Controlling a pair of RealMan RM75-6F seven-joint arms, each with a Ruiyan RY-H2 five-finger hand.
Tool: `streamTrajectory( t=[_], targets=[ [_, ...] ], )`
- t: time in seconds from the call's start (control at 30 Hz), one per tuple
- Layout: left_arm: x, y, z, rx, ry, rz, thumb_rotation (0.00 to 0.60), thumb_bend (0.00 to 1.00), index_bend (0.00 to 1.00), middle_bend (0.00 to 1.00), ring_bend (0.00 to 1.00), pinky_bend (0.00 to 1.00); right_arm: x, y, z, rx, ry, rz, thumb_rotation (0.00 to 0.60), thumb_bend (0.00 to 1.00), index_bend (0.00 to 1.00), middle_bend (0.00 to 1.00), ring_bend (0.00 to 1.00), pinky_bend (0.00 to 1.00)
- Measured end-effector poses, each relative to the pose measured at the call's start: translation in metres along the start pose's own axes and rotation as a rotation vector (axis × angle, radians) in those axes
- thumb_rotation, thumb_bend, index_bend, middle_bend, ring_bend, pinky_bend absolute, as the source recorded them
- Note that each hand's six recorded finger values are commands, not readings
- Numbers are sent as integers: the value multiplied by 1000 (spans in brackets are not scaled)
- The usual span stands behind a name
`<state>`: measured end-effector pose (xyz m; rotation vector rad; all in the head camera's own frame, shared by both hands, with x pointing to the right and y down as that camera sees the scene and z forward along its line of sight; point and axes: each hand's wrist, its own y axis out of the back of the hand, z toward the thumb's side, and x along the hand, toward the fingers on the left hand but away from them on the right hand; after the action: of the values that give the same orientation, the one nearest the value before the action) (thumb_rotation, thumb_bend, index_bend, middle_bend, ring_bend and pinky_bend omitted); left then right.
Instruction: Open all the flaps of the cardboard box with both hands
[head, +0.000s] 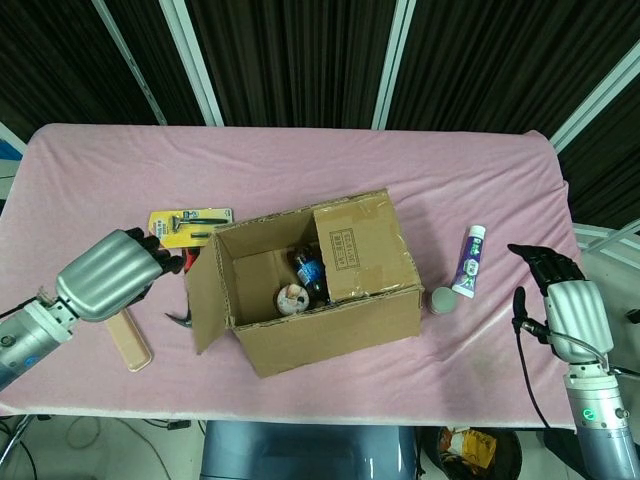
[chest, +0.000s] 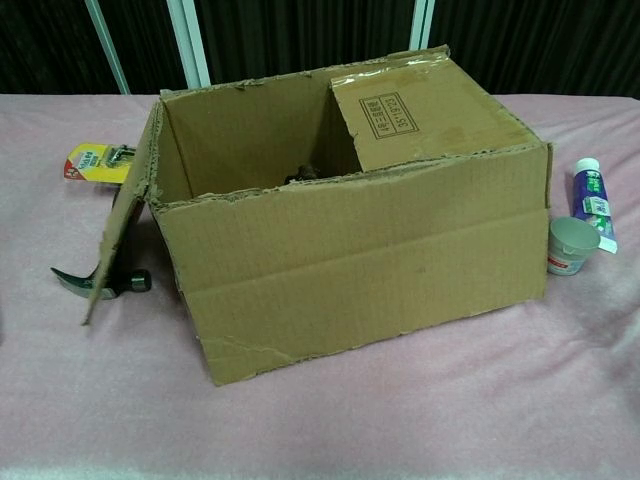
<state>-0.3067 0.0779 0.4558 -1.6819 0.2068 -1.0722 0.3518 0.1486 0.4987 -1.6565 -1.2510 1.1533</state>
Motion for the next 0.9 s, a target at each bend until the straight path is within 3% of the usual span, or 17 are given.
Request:
streamTrajectory(
  t=[0.07,0.17,0.27,0.4,0.53,0.63,0.73,0.9],
  targets=[
    [-10,-10,-9,-11,24,-16,600,705,325,440,330,378,0,0,0,4,0,3,600,650,192,257,216,254],
    [-20,-20,-19,-55,61,-3,600,450,175,226,136,207,0,-1,0,18,5,11,600,636,192,253,216,254],
    [-30,-33,-26,-132,108,39,600,311,96,94,36,108,-1,-1,2,30,28,21,600,632,192,234,189,254],
    [-47,-56,-34,-248,194,132,600,300,61,60,20,87,-2,0,10,63,96,34,600,646,193,211,161,253],
    [-73,-93,-43,-338,331,238,600,305,49,45,17,84,-10,0,26,158,208,50,600,805,192,211,161,253],
    [-96,-128,-48,-351,434,251,600,305,28,28,2,66,-21,-1,42,238,288,63,600,886,192,211,161,253],
    [-115,-158,-49,-365,512,256,600,305,3,9,0,52,-35,-5,63,301,368,83,600,894,192,211,161,253],
    [-131,-180,-52,-396,576,302,600,305,0,6,0,47,-58,-18,105,404,503,119,600,930,192,214,161,253]
  ],
)
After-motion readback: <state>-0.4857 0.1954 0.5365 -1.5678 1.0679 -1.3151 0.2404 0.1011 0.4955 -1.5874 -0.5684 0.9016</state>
